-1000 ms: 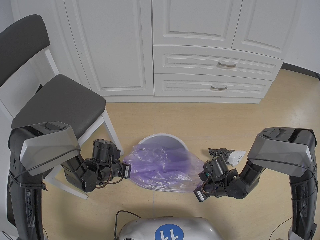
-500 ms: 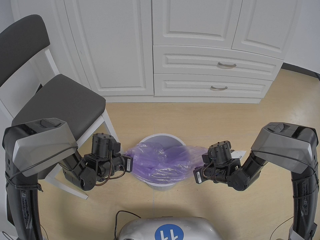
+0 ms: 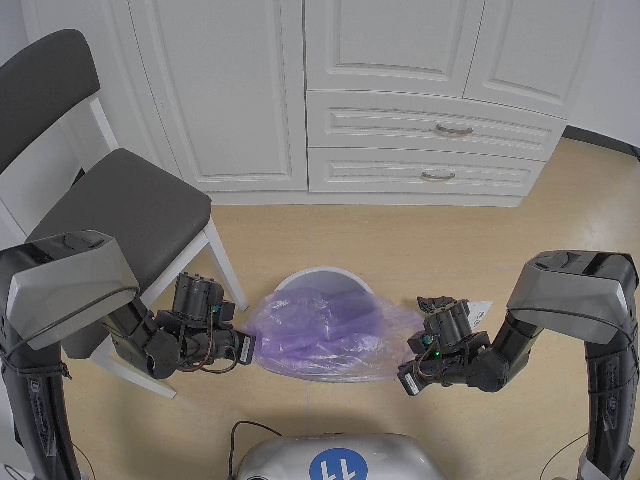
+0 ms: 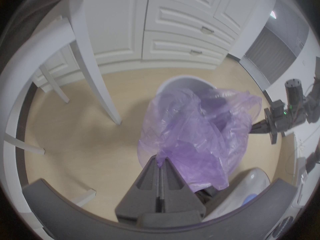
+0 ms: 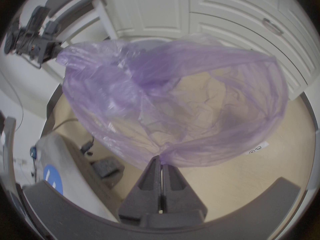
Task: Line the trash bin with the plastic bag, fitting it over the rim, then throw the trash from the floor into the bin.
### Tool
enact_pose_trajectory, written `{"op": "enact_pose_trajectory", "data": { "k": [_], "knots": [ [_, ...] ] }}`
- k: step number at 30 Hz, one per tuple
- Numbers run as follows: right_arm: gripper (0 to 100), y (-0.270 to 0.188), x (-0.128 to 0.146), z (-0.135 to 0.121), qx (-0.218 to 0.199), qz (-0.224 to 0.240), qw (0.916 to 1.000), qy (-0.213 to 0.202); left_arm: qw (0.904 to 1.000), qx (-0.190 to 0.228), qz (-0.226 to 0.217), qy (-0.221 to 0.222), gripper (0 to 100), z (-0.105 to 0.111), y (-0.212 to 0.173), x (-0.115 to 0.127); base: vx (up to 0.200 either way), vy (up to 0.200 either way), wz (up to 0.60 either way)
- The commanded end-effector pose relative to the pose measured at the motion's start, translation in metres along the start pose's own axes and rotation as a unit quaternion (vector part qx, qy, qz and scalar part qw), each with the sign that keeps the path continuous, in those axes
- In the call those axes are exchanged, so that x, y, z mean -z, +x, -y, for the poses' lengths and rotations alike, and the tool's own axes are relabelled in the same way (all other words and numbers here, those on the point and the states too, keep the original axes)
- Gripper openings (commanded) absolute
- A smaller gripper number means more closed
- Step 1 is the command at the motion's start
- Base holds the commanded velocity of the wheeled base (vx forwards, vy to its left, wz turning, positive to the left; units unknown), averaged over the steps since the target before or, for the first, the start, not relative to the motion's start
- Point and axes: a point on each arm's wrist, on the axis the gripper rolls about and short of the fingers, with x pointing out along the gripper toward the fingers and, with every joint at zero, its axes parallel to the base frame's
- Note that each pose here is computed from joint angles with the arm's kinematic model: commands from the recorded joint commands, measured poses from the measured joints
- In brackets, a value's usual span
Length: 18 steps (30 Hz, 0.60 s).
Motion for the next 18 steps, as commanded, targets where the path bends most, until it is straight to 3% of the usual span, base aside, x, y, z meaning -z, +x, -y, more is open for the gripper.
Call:
{"op": "enact_pose_trajectory", "data": {
  "k": [1,4,7,15,18],
  "knots": [
    [0,-0.009,0.007,-0.003,-0.017,-0.023,0.9994,-0.019,0.9994,0.019,-0.024,0.014,0,-0.007,-0.004,0.007,0.0,0.0,0.0],
    [0,0.008,0.017,-0.015,-0.024,-0.039,0.9987,-0.024,0.9983,0.02,-0.053,0.016,0,-0.01,0.021,0.027,0.0,0.0,0.0],
    [0,0.02,0.02,-0.022,-0.027,-0.044,0.9986,-0.013,0.9988,0.018,-0.045,0.011,0,-0.011,0.037,0.031,0.0,0.0,0.0],
    [0,0.025,0.012,-0.025,-0.026,-0.028,0.9992,0.013,0.9996,0.013,-0.025,0.002,0,-0.012,0.042,0.029,0.0,0.0,0.0],
    [0,0.027,0.008,-0.022,-0.002,-0.023,0.9996,0.016,0.9995,-0.024,-0.019,0.0,0,-0.014,0.052,0.027,0.0,0.0,0.0]
  ]
}}
